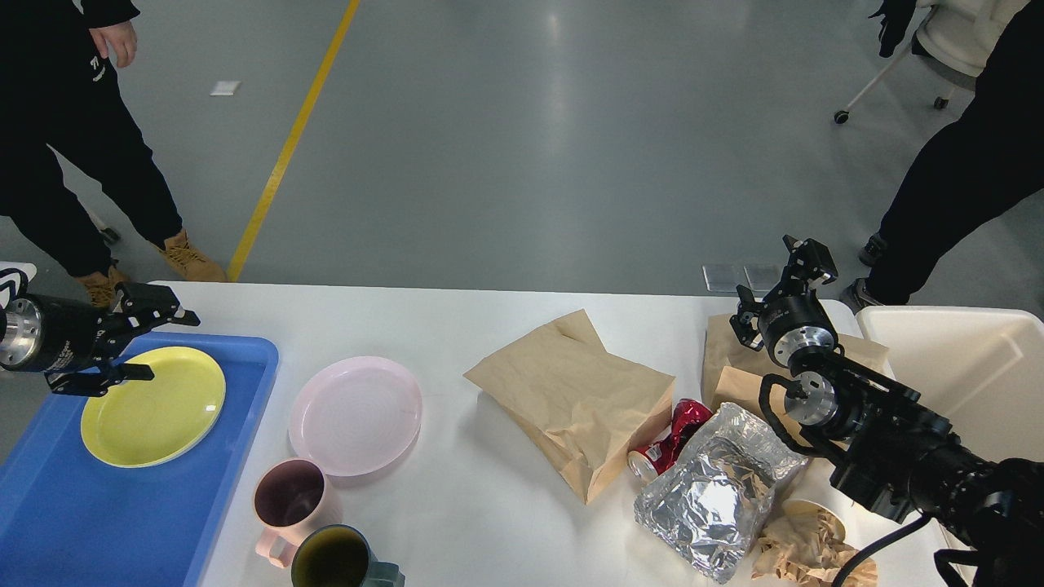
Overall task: Tidy desktop
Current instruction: 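Move the left gripper back over the tray toward the pink mug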
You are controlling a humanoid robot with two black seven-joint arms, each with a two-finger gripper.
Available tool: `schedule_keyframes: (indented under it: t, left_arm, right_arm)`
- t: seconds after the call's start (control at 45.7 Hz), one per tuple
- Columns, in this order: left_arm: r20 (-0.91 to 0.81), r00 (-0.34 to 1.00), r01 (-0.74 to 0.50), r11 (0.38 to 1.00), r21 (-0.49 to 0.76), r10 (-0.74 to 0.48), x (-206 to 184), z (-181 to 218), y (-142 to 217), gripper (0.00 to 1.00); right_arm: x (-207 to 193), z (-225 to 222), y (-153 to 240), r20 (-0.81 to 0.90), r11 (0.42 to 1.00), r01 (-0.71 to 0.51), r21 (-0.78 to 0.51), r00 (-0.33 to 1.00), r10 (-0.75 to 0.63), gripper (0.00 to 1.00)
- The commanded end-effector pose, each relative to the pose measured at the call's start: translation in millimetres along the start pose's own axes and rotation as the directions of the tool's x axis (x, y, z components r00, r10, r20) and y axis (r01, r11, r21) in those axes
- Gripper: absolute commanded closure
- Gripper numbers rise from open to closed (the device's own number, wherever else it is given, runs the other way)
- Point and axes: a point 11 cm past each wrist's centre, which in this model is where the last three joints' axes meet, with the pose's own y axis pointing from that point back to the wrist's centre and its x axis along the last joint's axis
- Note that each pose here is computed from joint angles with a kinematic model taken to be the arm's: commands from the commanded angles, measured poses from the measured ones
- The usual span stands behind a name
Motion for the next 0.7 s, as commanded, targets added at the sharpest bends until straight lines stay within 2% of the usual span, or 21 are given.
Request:
schedule_keyframes:
  t: [0.0, 0.131, 0.35, 0.547, 0.678]
  left_arm:
    - [0.055, 0.998, 0.021, 0.996, 0.081, -0.026, -1.4, -1.2, -0.8, 0.02]
    - [0.109, 0.994, 0.015, 0.995, 0.097, -0.025, 3.9, 17.4, 1.6, 0.02]
    - [0.224, 0.974, -0.028, 0.968, 0.248, -0.029, 20.1, 22.9, 23.9, 0.02]
    - [0.204, 0.971, 0.048, 0.937, 0.346, -0.125, 4.0, 9.4, 23.1, 0.02]
    - [0.227, 0.955, 0.087, 0.91, 0.406, -0.192, -7.5, 16.2, 16.1, 0.02]
  right_arm:
    - [0.0, 0.0, 0.0, 0.001, 1.0, 0.0, 0.0, 1.0, 0.0, 0.0]
    - [-0.1, 0.0, 0.0, -0.001, 1.0, 0.0, 0.0, 1.0, 0.0, 0.0]
    - [-0.1, 0.0, 0.0, -0.001, 1.0, 0.0, 0.0, 1.0, 0.0, 0.0]
    - [0.0, 0.0, 0.0, 0.001, 1.0, 0.0, 0.0, 1.0, 0.0, 0.0]
    - [-0.1, 0.0, 0.0, -0.001, 1.0, 0.0, 0.0, 1.0, 0.0, 0.0]
